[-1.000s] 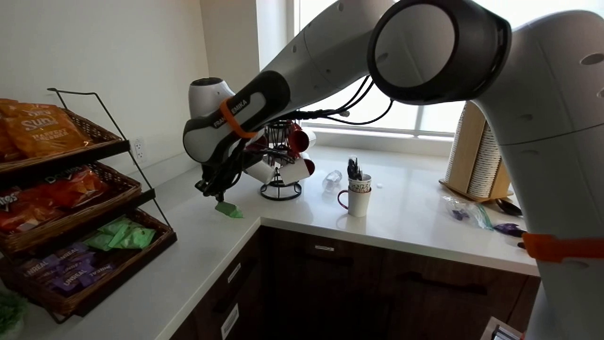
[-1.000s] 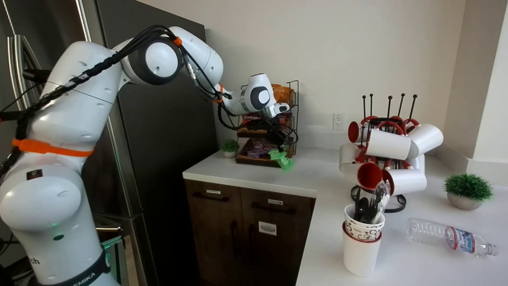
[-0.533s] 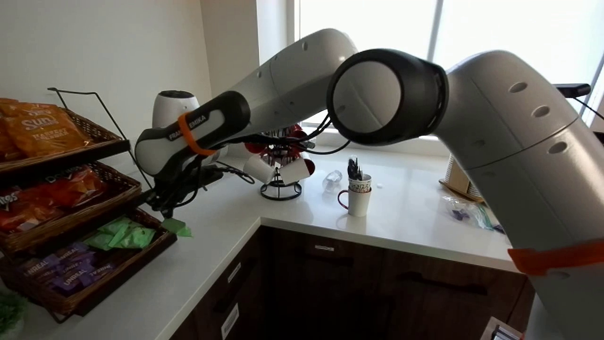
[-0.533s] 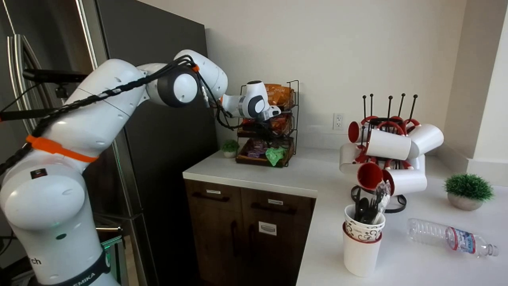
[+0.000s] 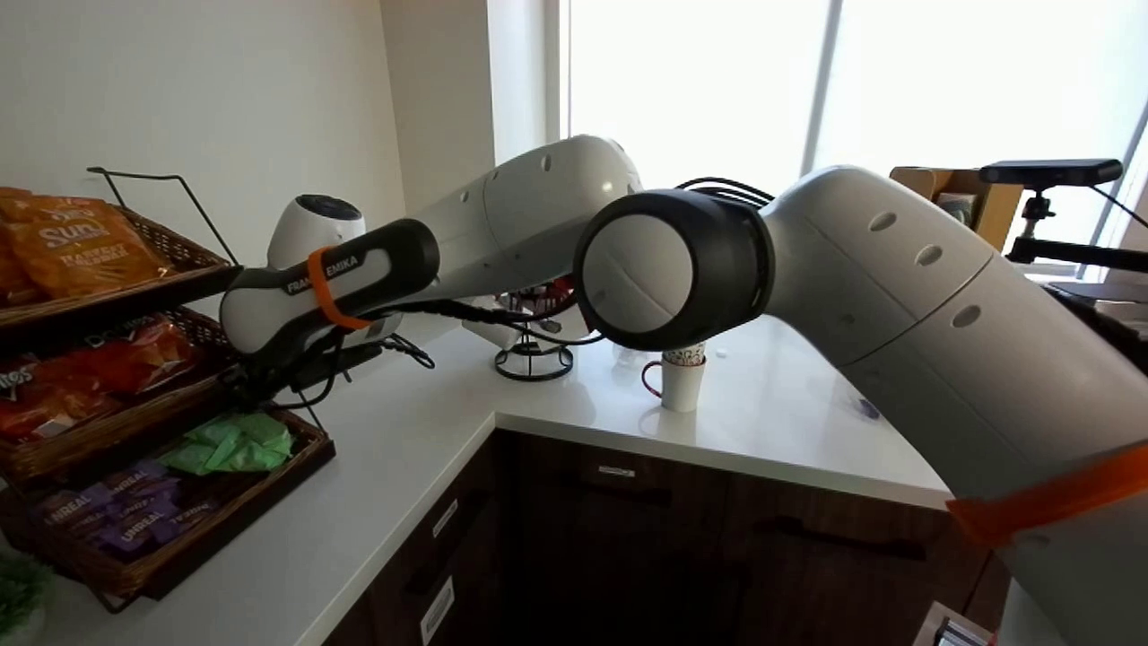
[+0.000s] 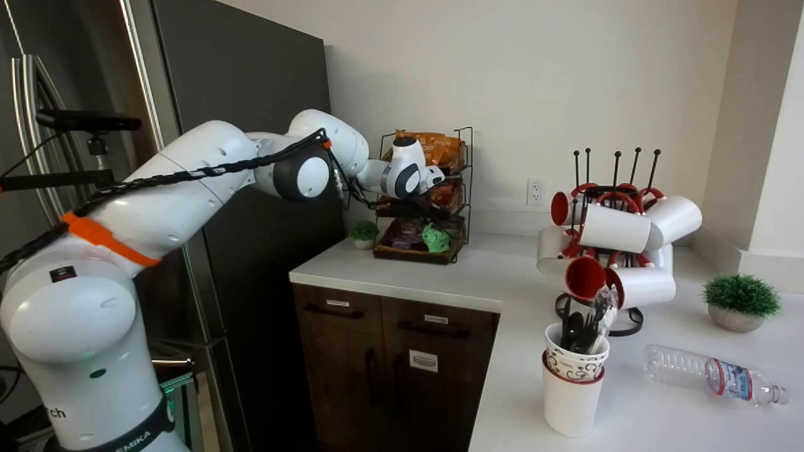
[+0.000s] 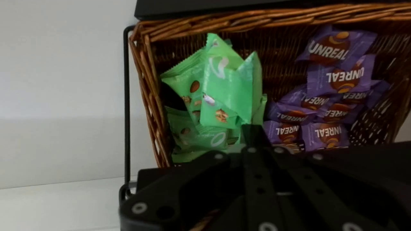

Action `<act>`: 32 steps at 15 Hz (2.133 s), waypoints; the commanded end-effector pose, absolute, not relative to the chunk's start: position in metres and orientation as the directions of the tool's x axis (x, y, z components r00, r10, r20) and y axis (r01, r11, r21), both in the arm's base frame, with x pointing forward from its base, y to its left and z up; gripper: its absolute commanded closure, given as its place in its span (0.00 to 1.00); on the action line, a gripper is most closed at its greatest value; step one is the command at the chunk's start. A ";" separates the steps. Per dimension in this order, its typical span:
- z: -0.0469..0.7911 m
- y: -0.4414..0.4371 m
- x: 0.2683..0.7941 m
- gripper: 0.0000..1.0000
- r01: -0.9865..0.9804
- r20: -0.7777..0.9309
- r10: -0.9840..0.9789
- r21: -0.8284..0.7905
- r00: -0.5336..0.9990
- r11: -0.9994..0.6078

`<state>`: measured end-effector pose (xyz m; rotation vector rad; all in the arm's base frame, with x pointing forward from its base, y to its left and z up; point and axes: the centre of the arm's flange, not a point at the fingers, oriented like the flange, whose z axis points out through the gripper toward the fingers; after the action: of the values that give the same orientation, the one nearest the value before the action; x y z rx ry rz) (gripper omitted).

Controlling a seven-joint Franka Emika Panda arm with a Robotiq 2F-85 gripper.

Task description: Put the green object on the shelf

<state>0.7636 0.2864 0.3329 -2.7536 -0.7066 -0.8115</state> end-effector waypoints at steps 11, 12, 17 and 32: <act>0.314 0.331 0.762 0.13 0.696 0.345 0.656 0.007 0.672 -0.718; 0.319 0.332 0.755 0.07 0.699 0.309 0.668 0.016 0.676 -0.715; 0.351 0.314 0.708 0.00 0.607 0.127 0.604 0.018 0.787 -0.795; 0.414 0.267 0.563 0.00 -0.080 0.003 -0.080 0.082 0.997 -0.993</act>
<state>0.6320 0.2934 0.4220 -3.1567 -0.0584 -0.0935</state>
